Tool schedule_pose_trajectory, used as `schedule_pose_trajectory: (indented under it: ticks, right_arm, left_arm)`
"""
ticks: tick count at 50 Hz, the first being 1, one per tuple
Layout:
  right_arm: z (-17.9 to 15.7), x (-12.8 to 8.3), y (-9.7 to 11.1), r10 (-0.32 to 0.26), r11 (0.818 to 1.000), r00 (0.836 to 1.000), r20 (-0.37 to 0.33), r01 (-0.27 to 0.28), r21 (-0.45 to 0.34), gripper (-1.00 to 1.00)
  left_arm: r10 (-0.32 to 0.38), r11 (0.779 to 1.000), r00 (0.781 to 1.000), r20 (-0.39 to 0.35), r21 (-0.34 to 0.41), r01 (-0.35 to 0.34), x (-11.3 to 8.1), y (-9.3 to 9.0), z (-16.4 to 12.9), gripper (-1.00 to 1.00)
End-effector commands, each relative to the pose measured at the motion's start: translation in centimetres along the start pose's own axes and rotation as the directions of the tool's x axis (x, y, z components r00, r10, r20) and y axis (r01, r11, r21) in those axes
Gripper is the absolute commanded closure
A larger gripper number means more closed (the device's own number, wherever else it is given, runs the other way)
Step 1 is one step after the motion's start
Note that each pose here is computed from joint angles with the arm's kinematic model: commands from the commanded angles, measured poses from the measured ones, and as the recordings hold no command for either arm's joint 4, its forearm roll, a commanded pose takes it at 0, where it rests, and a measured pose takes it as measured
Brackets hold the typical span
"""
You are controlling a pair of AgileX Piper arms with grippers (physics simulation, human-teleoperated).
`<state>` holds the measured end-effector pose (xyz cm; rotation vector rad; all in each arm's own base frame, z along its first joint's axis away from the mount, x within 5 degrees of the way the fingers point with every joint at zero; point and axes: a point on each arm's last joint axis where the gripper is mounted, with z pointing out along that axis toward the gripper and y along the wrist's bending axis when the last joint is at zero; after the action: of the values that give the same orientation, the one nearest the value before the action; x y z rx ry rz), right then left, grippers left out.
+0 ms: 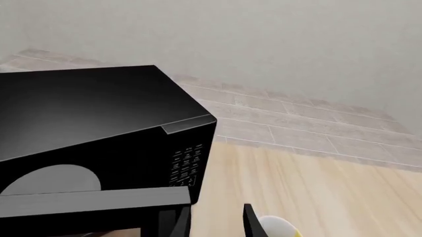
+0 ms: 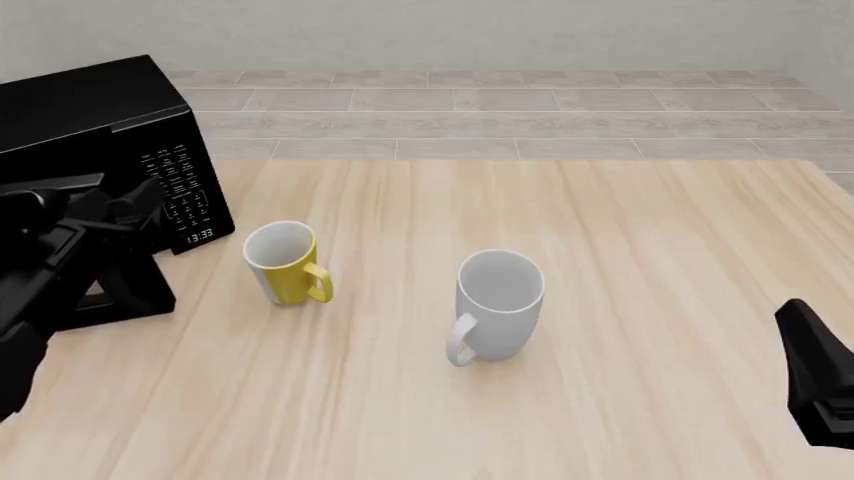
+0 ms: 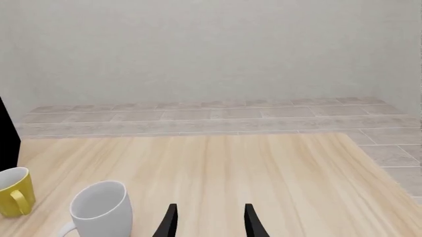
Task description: Close the microwave.
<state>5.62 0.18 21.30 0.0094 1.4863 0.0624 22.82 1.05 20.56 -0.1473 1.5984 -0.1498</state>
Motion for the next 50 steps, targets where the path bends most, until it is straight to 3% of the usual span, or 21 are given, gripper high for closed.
schedule_pose_trajectory:
  ticks: [1,50]
  right_arm:
    - [0.0,0.0,0.0,0.001,1.000,1.000,-0.003,-0.001,0.002,-1.00]
    - [0.0,0.0,0.0,0.000,1.000,1.000,-0.005,0.000,-0.002,-1.00]
  left_arm:
    - [-0.051,0.983,0.983,-0.174,-0.181,0.019,3.0,2.8,0.3,-1.00]
    - [-0.030,0.979,0.982,-0.185,-0.206,-0.009,2.5,3.7,2.2,-1.00]
